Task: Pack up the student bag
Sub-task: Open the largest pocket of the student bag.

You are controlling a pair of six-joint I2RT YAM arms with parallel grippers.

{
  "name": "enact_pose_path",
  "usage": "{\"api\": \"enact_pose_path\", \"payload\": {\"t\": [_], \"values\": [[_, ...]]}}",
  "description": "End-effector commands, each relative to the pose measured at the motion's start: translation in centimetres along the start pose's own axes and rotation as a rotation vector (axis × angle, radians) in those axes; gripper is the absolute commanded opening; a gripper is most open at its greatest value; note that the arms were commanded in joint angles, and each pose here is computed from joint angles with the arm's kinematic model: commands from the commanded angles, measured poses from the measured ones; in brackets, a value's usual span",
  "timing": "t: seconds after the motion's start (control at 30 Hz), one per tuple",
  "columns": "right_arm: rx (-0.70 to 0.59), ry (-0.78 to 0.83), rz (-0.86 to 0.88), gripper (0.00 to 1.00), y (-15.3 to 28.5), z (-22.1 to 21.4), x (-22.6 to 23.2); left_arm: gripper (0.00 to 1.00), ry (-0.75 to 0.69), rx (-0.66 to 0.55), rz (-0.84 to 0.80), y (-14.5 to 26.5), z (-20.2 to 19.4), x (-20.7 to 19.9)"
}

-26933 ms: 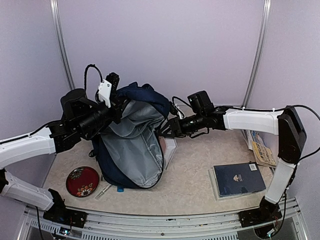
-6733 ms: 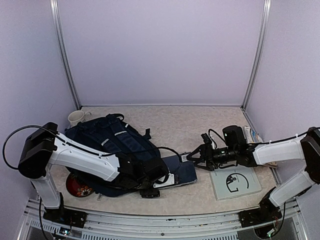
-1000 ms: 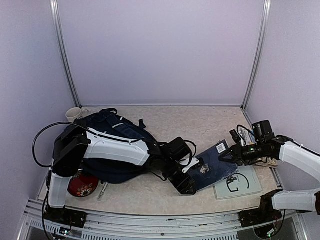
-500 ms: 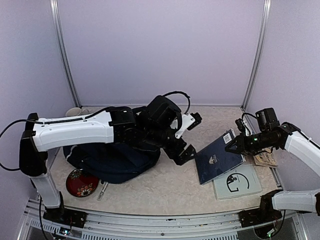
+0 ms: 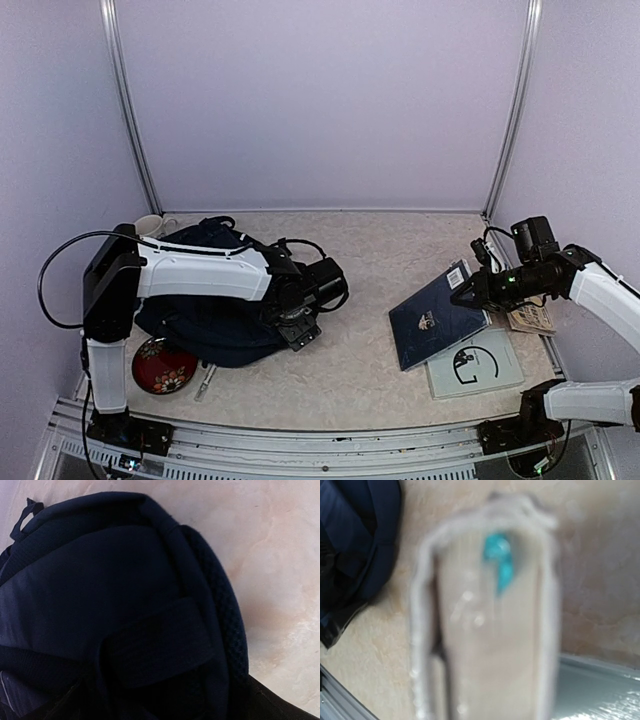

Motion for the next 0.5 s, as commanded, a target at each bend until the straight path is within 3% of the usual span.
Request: {"api": "enact_pose_path", "payload": {"t": [0.0, 0.07, 0.17, 0.23, 0.47], "values": [[-0.045, 0.072, 0.108, 0.00, 1.1, 0.6, 2.1, 0.97, -0.013, 0.096, 0.138, -1.0, -0.9, 0.7], [-0.046, 0.072, 0.110, 0.00, 1.1, 0.6, 2.2, 0.87, -0.018, 0.072, 0.141, -0.5, -0.4, 0.6], [-0.046, 0.071, 0.112, 0.00, 1.2, 0.6, 2.2, 0.31, -0.013, -0.018, 0.110, 1.2, 0.7, 0.4], [-0.048, 0.073, 0.115, 0.00, 1.3, 0.6, 2.3, 0.01, -0.001, -0.083, 0.085, 2.6, 1.3, 0.4], [-0.033, 0.101, 0.212, 0.00, 2.7, 0.7, 4.4, 0.00, 0.103, -0.316, 0.055, 10.1, 3.0, 2.6]]}}
Point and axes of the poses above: each gripper's point midway between its finger pads, its own y axis back along the fingers, its own x axis along the line the jaws close on, z = x × y, the point moved 8 cm from there along y, back along the fingers, and after that the axes turned 15 degrees about -y, right-handed, at the moved point
